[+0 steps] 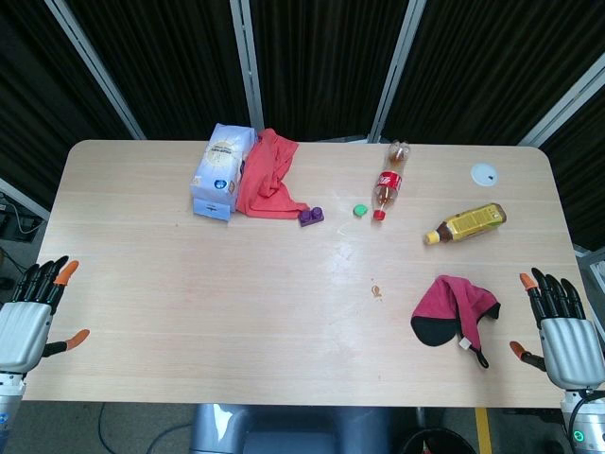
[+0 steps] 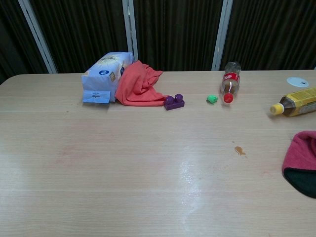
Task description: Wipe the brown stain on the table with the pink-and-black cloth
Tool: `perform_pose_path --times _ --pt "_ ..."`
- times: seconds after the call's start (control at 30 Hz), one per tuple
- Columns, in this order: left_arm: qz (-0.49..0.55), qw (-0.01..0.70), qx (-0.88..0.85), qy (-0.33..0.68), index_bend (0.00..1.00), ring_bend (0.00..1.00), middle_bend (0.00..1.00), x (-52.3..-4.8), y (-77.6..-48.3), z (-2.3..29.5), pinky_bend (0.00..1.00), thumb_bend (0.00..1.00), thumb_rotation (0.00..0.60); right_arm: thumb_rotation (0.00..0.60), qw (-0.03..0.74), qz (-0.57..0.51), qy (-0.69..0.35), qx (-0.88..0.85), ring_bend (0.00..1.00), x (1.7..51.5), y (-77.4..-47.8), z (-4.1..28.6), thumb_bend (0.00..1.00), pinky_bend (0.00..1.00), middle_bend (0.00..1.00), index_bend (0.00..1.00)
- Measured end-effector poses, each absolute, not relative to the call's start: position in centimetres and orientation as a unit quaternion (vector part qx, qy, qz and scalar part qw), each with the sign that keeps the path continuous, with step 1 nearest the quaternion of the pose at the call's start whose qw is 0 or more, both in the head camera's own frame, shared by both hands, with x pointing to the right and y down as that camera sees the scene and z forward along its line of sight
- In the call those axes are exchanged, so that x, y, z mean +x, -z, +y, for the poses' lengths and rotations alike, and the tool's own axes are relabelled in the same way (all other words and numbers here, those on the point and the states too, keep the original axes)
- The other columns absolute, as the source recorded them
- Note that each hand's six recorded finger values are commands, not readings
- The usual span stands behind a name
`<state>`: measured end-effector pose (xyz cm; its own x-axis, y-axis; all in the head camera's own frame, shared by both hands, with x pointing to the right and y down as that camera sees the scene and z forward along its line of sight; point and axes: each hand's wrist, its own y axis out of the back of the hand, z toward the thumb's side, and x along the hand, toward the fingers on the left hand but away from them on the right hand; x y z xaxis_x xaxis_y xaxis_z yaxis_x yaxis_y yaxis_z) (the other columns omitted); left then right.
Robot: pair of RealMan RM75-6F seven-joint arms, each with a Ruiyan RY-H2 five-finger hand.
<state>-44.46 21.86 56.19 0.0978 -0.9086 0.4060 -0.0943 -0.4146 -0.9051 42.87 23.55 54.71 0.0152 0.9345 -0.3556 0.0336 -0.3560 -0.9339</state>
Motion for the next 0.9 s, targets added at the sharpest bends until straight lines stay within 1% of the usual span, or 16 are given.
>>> perform_pose_path --times 0.33,0.47,0.67,0.9 --pt "0.393 0.376 -0.638 0.545 0.0 0.0 0.0 -44.4 -56.0 21.9 0.0 0.0 0.6 0.6 0.391 -0.407 -0.568 -0.598 0.0 42.8 -54.6 23.7 0.03 0.04 0.0 0.0" --pt "0.395 0.374 -0.638 0.545 0.0 0.0 0.0 -44.4 -56.1 21.9 0.0 0.0 0.6 0.6 0.386 -0.405 -0.569 -0.602 0.0 42.5 -54.8 23.8 0.01 0.04 0.0 0.0" --pt "0.397 0.371 -0.639 0.544 0.0 0.0 0.0 -44.5 -56.1 21.9 0.0 0.0 0.6 0.6 0.365 -0.388 -0.584 -0.612 0.0 41.9 -55.9 23.8 0.0 0.04 0.0 0.0" --pt "0.397 0.372 -0.64 0.543 0.0 0.0 0.0 -44.4 -56.1 21.8 0.0 0.0 0.6 0.6 0.325 -0.367 -0.606 -0.626 0.0 40.6 -58.2 23.3 0.0 0.04 0.0 0.0"
